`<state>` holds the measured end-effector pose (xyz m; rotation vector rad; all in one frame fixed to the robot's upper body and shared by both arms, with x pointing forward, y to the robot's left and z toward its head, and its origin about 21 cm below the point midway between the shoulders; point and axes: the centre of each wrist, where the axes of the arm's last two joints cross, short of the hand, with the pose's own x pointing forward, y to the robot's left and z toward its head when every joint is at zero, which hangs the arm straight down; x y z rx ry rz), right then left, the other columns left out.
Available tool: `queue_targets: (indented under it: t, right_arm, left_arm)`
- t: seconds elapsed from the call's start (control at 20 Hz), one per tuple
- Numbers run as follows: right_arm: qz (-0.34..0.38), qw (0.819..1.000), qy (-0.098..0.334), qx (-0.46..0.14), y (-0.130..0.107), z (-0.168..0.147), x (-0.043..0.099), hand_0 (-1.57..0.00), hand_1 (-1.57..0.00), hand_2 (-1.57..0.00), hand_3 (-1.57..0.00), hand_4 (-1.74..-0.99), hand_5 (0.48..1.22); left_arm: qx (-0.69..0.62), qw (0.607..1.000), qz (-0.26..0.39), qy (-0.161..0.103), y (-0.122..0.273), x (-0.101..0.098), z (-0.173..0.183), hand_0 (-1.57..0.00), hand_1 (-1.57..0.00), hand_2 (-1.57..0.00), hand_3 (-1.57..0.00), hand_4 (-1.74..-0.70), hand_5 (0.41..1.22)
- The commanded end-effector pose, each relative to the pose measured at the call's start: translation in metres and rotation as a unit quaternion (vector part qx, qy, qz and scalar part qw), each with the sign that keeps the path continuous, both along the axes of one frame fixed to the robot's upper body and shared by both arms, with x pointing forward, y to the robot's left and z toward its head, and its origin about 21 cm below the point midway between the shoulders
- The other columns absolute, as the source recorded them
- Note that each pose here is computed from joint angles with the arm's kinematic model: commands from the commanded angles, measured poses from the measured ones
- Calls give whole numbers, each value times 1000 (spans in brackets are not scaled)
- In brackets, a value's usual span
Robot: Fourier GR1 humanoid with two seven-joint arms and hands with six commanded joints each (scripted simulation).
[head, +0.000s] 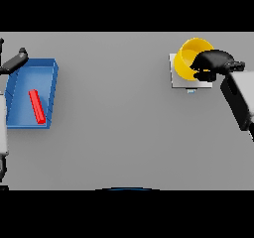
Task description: Pick up the red beaker and tilt it to pour out 1 green nut into yellow bowl. Pick up the yellow bowl and place it on the metallic measuring scale.
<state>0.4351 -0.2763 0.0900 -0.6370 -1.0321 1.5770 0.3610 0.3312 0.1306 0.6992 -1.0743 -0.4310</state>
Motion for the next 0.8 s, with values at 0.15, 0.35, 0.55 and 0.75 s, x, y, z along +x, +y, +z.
queue_targets:
  t: [0.15, 0.35, 0.55, 0.75]
  right_arm:
    - [-11, 1000, 15, 4, -1, 4, 1, -710, -521, -522, -723, -1540, 923]
    - [-16, 1000, 24, -5, -1, 2, 2, -297, -223, -297, -509, -1487, 848]
    - [-12, 999, 27, -16, -7, 2, 3, -121, -91, -145, -360, -1442, 811]
    - [1, 999, 30, -20, -10, 1, 0, -49, -37, -59, -263, -1414, 796]
  left_arm:
    - [-1, 1000, 2, -1, -2, -2, 1, 1, 1, 1, 1, -848, 766]
    - [-3, 1000, 0, -6, -4, -1, 3, 1, 1, 1, 1, -853, 772]
    - [-1, 1000, 2, -8, -7, -1, 3, 1, 1, 1, 1, -854, 774]
    - [0, 1000, 1, -8, -7, -5, 3, 1, 1, 1, 1, -851, 768]
